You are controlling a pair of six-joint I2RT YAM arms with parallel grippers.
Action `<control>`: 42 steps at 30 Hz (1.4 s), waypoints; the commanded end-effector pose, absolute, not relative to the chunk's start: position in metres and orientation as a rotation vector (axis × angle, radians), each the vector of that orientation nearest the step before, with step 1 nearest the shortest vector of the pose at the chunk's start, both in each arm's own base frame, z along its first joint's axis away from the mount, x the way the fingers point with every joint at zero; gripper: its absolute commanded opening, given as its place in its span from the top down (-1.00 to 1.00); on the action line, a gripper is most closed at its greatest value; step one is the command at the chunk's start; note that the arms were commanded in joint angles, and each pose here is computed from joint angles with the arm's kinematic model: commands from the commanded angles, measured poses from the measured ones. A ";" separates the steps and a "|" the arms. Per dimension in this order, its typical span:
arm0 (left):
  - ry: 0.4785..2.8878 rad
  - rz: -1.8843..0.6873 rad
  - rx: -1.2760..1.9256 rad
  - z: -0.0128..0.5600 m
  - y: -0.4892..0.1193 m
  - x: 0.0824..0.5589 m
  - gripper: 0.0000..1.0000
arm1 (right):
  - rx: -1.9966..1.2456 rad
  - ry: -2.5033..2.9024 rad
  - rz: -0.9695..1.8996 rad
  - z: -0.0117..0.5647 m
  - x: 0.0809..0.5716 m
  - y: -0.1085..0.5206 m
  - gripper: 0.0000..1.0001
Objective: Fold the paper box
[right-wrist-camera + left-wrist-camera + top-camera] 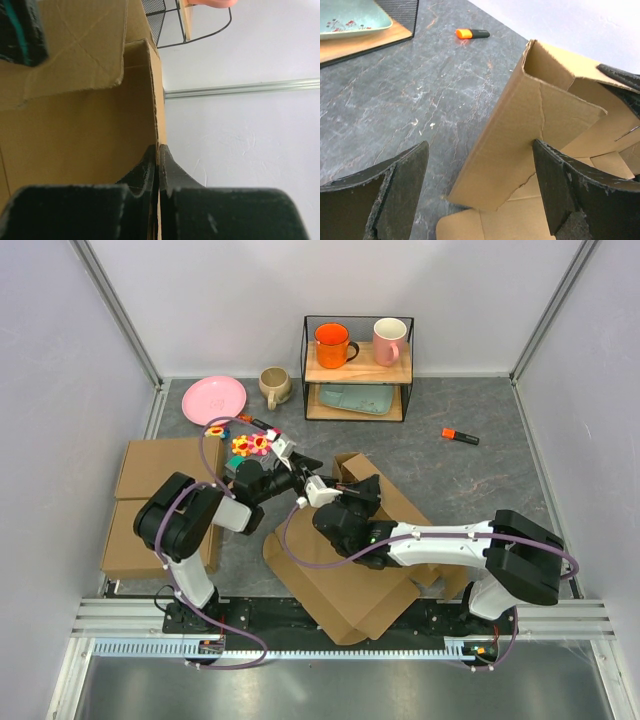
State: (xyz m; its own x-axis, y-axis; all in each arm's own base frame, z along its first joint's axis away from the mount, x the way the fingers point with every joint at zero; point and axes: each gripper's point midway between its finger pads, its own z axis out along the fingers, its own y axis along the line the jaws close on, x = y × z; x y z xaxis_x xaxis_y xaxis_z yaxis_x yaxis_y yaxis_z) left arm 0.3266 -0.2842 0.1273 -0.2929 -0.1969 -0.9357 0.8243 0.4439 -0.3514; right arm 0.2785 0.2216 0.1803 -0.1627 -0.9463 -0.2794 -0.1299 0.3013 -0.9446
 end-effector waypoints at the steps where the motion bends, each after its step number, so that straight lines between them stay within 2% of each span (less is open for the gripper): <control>1: 1.311 -1.146 0.636 0.176 -0.300 0.330 -0.83 | -1.215 1.656 -0.770 0.106 0.268 0.242 0.92; 11: 1.240 -1.191 0.660 0.185 -0.318 0.332 -0.81 | -1.243 1.675 -0.749 0.100 0.266 0.244 0.92; 20: 1.164 -1.220 0.696 0.200 -0.333 0.327 -0.57 | -1.256 1.683 -0.708 0.099 0.265 0.251 0.93; 22: 1.156 -1.223 0.700 0.202 -0.335 0.327 -0.45 | -1.255 1.683 -0.691 0.100 0.265 0.253 0.93; 26: 1.132 -1.220 0.718 0.206 -0.339 0.328 0.05 | -1.261 1.682 -0.679 0.101 0.265 0.255 0.93; 27: 1.129 -1.220 0.723 0.206 -0.340 0.327 0.26 | -1.262 1.680 -0.672 0.102 0.265 0.256 0.93; 35: 1.095 -1.207 0.765 0.210 -0.346 0.323 0.96 | -1.270 1.666 -0.661 0.108 0.266 0.259 0.93; 38: 1.082 -1.209 0.763 0.214 -0.349 0.321 0.96 | -1.289 1.654 -0.683 0.104 0.266 0.258 0.93; 39: 1.077 -1.210 0.761 0.216 -0.350 0.321 0.90 | -1.293 1.653 -0.695 0.102 0.267 0.257 0.93; 40: 1.075 -1.206 0.749 0.219 -0.350 0.321 0.79 | -1.294 1.652 -0.708 0.102 0.267 0.256 0.93; 42: 1.073 -1.208 0.746 0.222 -0.350 0.320 0.37 | -1.284 1.650 -0.721 0.105 0.268 0.254 0.94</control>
State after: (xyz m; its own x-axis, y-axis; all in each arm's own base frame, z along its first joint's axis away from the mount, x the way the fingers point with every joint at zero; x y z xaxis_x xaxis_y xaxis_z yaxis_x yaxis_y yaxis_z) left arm 0.3201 -0.3363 0.1351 -0.3033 -0.1621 -0.9390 0.9079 0.2500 -0.3364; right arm 0.2856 0.2102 0.1783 -0.2126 -0.9397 -0.2680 -0.1420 0.3011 -0.9430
